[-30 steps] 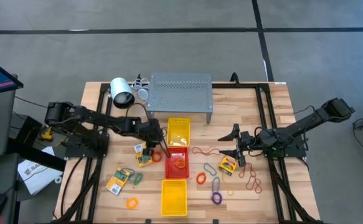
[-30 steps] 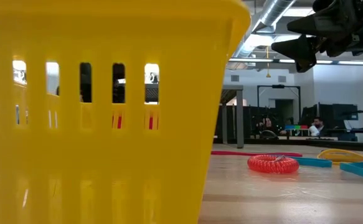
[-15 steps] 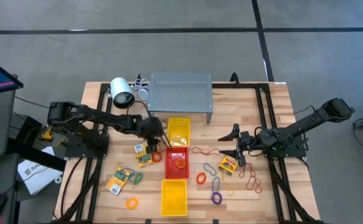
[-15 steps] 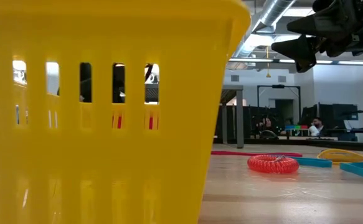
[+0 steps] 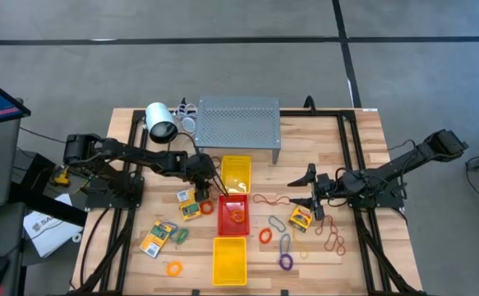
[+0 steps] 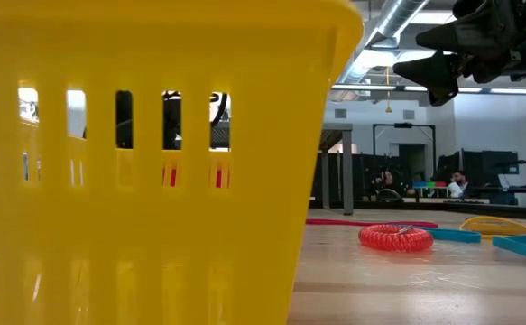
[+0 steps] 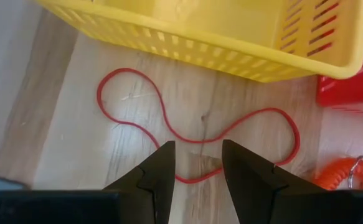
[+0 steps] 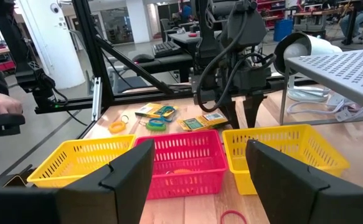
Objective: Pick & Place Office Desk Supplies
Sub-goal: Put the red rubber band into the bottom yellow bin
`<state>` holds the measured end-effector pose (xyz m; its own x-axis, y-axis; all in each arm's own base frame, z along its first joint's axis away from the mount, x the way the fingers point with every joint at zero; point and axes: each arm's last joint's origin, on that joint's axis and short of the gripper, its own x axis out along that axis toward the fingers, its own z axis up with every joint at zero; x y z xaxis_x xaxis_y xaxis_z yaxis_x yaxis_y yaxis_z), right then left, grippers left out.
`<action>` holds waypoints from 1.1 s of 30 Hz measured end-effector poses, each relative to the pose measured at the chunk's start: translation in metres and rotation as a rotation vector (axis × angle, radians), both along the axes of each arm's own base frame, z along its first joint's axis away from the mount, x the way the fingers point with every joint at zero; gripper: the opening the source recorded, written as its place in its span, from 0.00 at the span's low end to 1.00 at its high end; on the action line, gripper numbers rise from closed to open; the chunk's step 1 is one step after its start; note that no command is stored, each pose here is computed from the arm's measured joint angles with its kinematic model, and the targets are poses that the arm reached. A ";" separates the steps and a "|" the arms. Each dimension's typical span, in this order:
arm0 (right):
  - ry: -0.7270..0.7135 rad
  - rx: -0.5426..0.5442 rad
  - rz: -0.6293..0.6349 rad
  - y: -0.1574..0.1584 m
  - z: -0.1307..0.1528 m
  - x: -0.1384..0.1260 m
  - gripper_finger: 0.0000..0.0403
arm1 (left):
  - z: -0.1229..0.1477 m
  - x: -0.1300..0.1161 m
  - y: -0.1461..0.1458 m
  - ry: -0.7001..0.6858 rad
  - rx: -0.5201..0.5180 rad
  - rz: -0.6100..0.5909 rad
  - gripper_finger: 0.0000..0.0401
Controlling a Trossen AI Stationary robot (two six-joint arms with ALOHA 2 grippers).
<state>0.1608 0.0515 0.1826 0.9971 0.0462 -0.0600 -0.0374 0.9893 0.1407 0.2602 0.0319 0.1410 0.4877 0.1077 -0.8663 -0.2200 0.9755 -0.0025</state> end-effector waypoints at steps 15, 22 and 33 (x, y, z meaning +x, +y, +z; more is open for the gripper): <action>0.000 -0.001 0.000 0.000 0.000 0.000 0.62 | -0.002 -0.001 0.005 0.008 -0.010 0.062 0.32; 0.000 -0.002 0.000 0.000 0.000 0.000 0.62 | -0.018 0.003 0.005 0.067 -0.033 0.060 0.32; 0.000 -0.002 0.000 0.000 0.000 0.000 0.62 | -0.020 0.003 0.006 0.067 -0.034 0.060 0.31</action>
<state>0.1608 0.0514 0.1826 0.9971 0.0458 -0.0605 -0.0371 0.9897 0.1383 0.2632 0.0374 0.1213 0.4219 0.1052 -0.9005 -0.2787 0.9602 -0.0184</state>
